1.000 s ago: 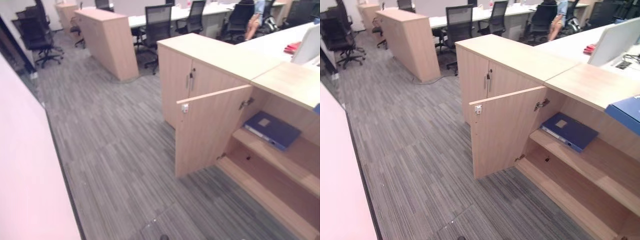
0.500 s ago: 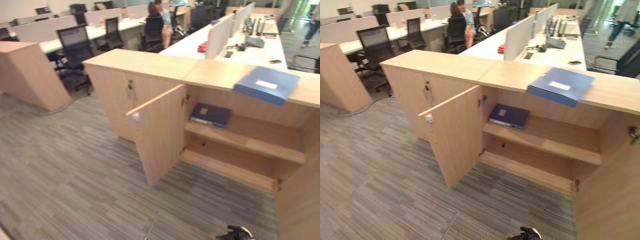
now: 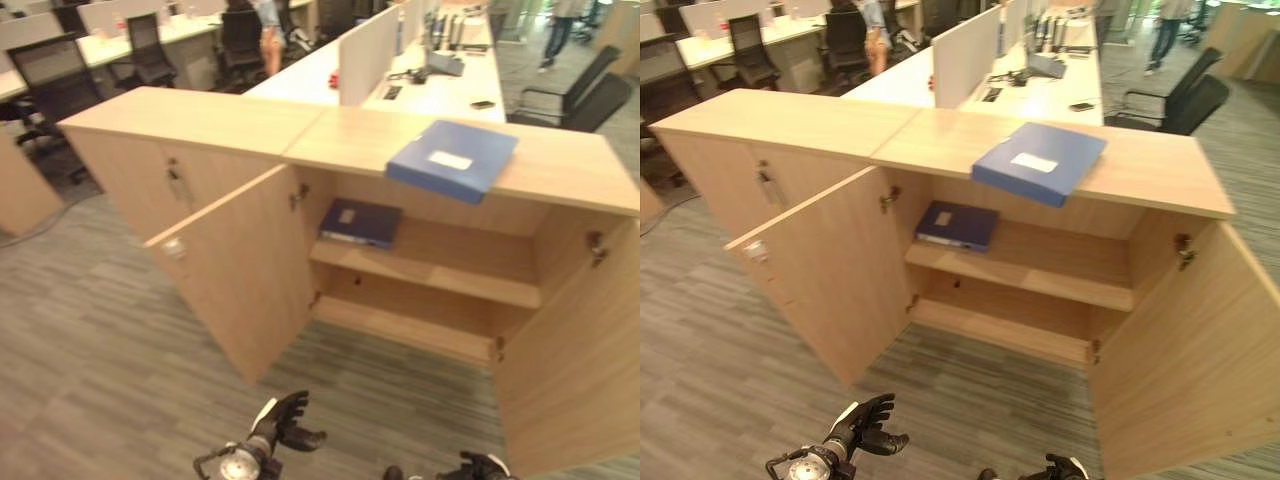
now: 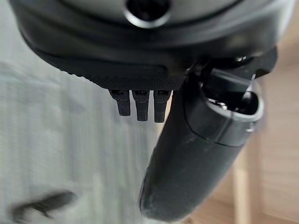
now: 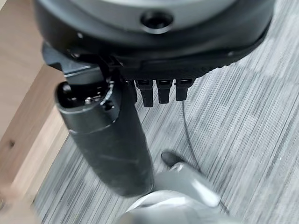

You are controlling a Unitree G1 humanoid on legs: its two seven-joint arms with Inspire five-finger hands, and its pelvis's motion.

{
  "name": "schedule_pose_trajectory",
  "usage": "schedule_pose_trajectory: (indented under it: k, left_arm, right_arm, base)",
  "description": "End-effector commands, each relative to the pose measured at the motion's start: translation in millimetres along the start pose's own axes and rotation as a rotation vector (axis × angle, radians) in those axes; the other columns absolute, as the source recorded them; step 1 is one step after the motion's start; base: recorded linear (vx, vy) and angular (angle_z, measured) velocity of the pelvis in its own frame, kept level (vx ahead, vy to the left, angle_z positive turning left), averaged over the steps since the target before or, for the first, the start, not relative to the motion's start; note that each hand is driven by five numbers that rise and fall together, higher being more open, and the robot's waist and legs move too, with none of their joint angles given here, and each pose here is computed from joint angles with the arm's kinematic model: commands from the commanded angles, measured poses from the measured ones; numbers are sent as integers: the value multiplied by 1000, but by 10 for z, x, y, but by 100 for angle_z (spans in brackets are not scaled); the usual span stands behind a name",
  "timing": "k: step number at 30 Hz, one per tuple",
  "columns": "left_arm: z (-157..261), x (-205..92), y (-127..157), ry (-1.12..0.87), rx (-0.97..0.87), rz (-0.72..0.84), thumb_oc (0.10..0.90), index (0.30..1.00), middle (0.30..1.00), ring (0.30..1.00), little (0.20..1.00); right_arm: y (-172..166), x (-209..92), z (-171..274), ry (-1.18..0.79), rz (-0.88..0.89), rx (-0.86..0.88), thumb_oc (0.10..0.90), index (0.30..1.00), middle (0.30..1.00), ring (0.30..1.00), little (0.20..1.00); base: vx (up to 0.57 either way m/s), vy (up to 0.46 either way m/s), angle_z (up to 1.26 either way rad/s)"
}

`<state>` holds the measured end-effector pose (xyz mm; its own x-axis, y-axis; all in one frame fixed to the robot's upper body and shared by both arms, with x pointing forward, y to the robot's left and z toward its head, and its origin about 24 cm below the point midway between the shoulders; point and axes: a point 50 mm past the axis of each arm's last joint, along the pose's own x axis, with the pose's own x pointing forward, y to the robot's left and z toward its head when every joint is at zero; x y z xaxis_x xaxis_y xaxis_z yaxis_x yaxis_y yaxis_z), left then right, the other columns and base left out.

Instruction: Put the empty folder in the office cabinet

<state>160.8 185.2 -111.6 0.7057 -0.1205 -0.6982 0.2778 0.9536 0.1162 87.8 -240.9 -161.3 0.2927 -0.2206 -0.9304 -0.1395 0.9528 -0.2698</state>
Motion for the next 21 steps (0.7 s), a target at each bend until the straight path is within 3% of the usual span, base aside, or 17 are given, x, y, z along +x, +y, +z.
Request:
schedule_pose_trajectory:
  k: [1,21]
  left_arm:
    - [627,39,120,-266,-11,15,800,900,900,900,900]
    - [576,-126,179,-314,-113,29,800,900,900,900,900]
  right_arm:
    - [-271,9,191,-42,-81,-66,800,900,900,900,900]
    - [-164,0,34,-17,-33,-136,800,900,900,900,900]
  base:
    - [261,-228,-97]
    - [207,59,-49]
